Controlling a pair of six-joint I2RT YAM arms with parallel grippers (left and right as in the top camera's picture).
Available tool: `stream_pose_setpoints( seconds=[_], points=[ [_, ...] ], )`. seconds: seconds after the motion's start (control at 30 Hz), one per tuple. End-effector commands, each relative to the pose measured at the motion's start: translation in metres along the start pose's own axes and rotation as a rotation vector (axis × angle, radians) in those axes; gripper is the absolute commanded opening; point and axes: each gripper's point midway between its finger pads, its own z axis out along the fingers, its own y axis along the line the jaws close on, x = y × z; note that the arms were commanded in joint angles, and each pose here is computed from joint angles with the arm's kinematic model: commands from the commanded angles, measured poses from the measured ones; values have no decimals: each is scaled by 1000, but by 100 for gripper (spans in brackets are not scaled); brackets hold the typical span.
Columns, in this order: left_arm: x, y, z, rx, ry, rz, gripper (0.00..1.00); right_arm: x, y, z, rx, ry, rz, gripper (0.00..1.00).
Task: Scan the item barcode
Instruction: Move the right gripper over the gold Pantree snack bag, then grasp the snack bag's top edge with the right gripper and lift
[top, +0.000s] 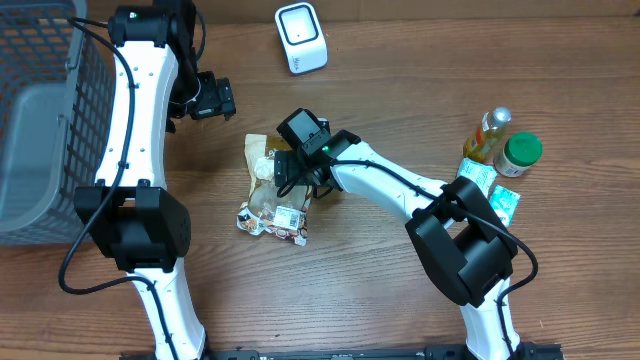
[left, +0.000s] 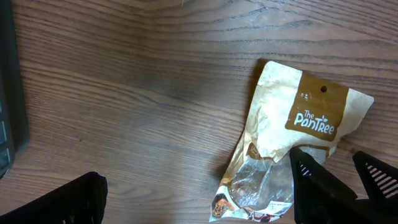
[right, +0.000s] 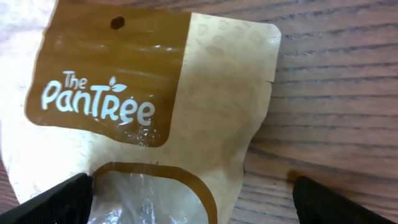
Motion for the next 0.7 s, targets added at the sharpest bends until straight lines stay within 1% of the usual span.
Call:
stream_pose_setpoints(
  seconds=[0.0, 0.1, 0.13, 0.2, 0.27, 0.33, 0.4, 0.43, 0.53, 0.67],
  points=[
    [-2, 1, -9, -4, -28, 12, 100, -6, 9, 1, -42, -10, -48, 100],
    [-2, 1, -9, -4, -29, 11, 100, -17, 42, -13, -177, -20, -148, 100],
    [-2, 1, -9, -4, -28, 12, 100, -23, 48, -17, -198, -32, -149, 98],
    [-2, 1, -9, -4, -29, 12, 100, -35, 58, -24, -229, -74, -152, 88],
    [-2, 1, -9, -4, -28, 12, 100, -44, 65, -27, -254, -111, -153, 61],
    [-2, 1, -9, -4, -28, 12, 99, -49, 69, -26, -268, -133, -155, 36],
    [-2, 1, -9, -4, -29, 11, 100, -52, 72, -24, -280, -151, -156, 21],
    [-2, 1, -9, -4, -28, 12, 100, -53, 72, -22, -282, -155, -156, 18],
    [-2, 1, -9, -4, -29, 11, 100, -52, 72, -13, -281, -153, -156, 14],
    [-2, 1, -9, -4, -29, 11, 100, -44, 67, 7, -262, -123, -155, 13]
  ],
)
